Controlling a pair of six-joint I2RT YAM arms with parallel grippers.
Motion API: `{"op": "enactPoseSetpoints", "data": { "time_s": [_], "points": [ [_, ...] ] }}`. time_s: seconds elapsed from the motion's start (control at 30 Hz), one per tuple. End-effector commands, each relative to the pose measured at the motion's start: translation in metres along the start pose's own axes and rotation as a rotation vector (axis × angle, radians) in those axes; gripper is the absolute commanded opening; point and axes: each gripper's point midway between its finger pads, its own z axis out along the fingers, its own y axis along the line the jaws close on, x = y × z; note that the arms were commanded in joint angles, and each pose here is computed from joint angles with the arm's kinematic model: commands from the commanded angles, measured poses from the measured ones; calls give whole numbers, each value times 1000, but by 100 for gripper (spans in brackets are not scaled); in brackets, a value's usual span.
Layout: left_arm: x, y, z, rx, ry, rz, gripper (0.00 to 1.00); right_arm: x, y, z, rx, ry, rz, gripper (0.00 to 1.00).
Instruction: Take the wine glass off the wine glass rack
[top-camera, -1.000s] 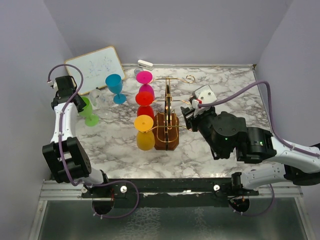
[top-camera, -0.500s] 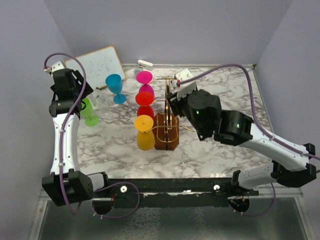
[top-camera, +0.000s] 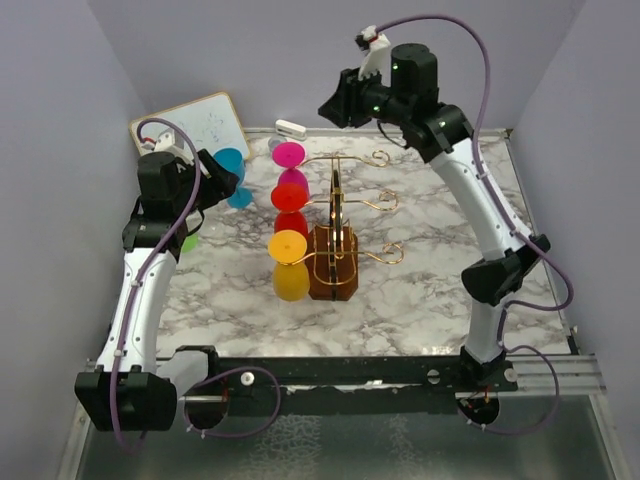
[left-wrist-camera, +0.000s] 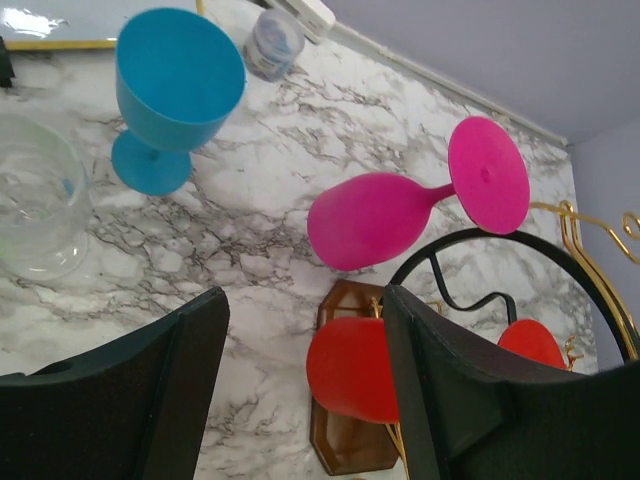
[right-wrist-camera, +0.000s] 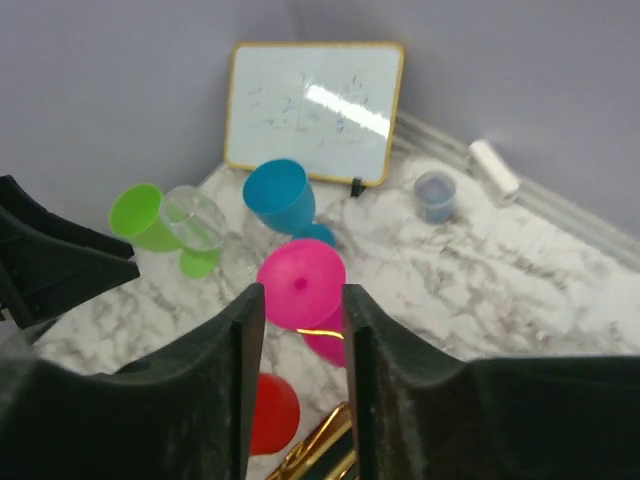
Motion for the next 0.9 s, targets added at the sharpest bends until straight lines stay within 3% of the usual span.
{"op": "enactPoseSetpoints", "data": {
  "time_s": [0.0, 0.1, 0.4, 0.87],
  "points": [
    [14, -29, -8, 118, 34, 38, 65, 6, -6, -22, -399, 55, 293, 30],
    [17, -37, -8, 140, 47, 69, 65, 7, -9, -20, -428, 88, 282, 26],
    [30, -35, -12, 137, 83, 38, 65, 51, -4, 5, -582, 198, 345, 35],
    [43, -28, -7, 124, 128, 60, 64, 108, -11, 56, -474, 287, 310, 39]
  ]
}}
